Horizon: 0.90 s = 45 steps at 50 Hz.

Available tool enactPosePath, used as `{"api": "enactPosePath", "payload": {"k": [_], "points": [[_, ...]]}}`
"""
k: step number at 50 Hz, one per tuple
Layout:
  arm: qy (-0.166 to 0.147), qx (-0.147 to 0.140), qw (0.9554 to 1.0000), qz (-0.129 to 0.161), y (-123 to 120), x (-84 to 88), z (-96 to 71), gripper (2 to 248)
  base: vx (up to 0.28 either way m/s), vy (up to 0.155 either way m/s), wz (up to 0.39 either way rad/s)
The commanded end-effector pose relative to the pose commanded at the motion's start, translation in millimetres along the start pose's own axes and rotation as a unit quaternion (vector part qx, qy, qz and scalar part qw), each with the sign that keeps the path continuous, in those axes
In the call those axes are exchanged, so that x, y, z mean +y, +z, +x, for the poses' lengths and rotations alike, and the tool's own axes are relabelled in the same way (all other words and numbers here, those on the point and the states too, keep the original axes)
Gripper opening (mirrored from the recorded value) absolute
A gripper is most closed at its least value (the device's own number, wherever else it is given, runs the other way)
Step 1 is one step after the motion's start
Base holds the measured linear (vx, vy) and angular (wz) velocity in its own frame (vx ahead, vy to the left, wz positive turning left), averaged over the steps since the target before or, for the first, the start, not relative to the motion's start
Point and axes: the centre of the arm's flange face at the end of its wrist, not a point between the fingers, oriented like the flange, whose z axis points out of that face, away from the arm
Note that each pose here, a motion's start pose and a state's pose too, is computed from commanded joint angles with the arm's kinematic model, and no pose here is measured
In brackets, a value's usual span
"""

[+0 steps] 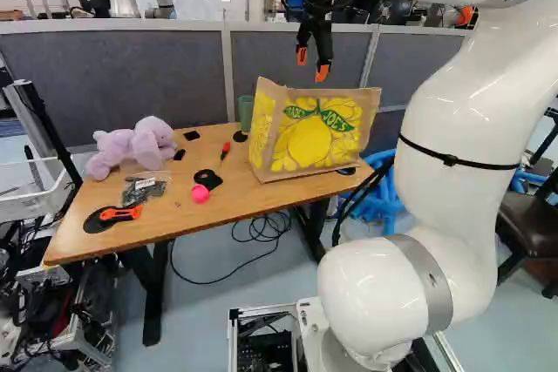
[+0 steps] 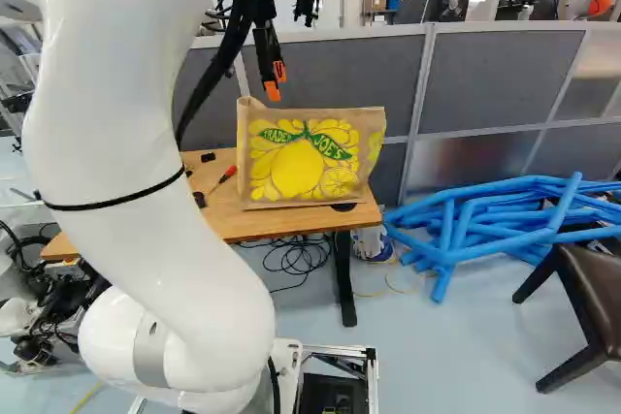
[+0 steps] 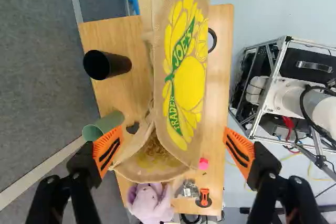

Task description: Pick up the bag on the ground and place it on the table

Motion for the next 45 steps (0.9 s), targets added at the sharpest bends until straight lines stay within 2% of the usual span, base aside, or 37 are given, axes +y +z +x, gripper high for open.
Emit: {"api": "enactPosePath", "payload": {"k": [22, 45], "points": [[0.000, 0.000, 1.0000, 0.000, 0.0, 0.0, 0.0, 247, -0.012, 0.000, 0.001], [0.000, 0.000, 1.0000, 0.000, 0.0, 0.0, 0.0, 247, -0.109, 0.001, 0.008]]}}
